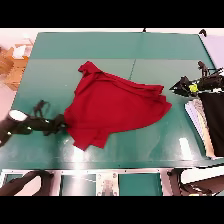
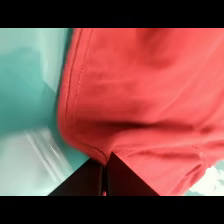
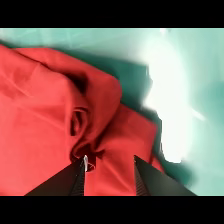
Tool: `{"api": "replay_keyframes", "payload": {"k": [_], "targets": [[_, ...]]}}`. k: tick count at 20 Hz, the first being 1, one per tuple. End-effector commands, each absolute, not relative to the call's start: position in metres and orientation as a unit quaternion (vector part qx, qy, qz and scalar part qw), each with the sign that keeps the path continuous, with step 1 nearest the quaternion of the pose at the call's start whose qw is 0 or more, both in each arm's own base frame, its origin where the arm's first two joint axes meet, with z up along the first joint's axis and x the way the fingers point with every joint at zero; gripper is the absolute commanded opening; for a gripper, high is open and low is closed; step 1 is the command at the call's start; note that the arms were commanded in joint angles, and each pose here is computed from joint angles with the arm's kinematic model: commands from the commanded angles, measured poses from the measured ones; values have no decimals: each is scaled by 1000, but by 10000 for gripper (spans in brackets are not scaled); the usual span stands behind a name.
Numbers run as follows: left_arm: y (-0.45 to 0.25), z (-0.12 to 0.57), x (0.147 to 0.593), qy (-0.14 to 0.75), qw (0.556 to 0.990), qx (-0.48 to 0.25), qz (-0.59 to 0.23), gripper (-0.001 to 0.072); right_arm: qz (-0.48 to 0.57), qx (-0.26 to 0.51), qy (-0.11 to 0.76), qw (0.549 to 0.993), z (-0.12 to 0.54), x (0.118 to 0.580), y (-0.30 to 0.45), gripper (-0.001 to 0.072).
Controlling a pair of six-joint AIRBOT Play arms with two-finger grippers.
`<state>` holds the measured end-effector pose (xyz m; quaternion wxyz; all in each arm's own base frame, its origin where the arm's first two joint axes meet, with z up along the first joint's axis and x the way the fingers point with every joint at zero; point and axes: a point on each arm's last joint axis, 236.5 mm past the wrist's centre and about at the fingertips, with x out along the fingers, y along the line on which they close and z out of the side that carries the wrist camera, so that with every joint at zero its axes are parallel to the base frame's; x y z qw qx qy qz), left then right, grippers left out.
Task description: Fold the shirts.
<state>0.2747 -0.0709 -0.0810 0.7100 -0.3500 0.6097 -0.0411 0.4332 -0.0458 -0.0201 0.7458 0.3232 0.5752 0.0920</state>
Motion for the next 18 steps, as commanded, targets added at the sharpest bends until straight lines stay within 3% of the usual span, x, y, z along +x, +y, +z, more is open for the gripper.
{"api": "replay_keyframes", "payload": {"k": [1,8,13,18], "targets": [[-9,-58,301,575,756,-314,-8,23,79,339,576,739,-10,405,-52,350],[2,-54,311,557,776,-297,-8,24,32,418,620,663,-79,270,6,355],[-6,-51,309,560,767,-313,-19,24,47,428,616,660,-115,269,39,360],[-13,-49,305,567,758,-323,-29,24,26,415,586,696,-121,293,30,349]]}}
